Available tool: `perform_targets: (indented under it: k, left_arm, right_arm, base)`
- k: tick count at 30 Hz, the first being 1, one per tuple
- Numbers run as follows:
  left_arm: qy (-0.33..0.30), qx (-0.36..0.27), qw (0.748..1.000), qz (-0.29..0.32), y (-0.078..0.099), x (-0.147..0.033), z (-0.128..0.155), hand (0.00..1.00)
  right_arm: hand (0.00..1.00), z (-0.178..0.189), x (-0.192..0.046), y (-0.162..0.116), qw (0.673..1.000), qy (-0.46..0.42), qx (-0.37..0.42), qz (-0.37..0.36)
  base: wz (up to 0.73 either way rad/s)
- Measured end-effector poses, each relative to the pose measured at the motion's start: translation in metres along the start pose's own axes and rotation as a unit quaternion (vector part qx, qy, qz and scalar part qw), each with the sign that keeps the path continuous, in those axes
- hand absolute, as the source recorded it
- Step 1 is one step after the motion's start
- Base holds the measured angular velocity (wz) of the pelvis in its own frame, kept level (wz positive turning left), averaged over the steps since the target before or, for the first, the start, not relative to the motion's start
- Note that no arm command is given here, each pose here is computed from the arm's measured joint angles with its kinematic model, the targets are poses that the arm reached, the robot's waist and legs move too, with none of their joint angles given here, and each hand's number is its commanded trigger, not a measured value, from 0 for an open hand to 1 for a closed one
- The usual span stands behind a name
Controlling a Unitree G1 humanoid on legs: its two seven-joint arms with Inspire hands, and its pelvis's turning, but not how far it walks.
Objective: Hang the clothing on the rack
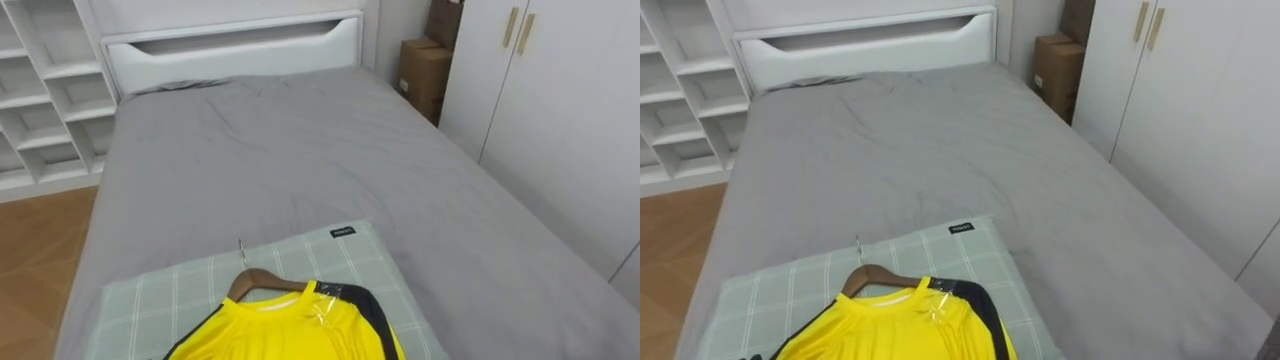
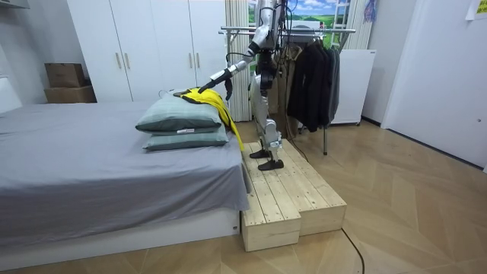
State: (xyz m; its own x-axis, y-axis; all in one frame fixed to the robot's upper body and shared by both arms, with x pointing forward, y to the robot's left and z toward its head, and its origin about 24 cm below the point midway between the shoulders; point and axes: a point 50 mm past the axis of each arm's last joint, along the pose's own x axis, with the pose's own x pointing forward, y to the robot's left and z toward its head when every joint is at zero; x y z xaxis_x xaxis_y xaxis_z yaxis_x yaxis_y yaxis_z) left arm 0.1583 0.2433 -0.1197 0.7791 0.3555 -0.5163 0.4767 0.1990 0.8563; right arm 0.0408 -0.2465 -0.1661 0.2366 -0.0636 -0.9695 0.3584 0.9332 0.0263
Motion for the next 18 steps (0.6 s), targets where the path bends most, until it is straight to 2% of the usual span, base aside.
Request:
perform_targets:
  k: [18]
  left_arm:
    - [-0.016,-0.011,1.0,0.009,0.0035,0.0017,0.0087,0.0]
  right_arm:
    - [0.0,0.0005,0.0002,0.0007,1.0,0.0,-0.001,0.001]
  base:
    - [0.0]
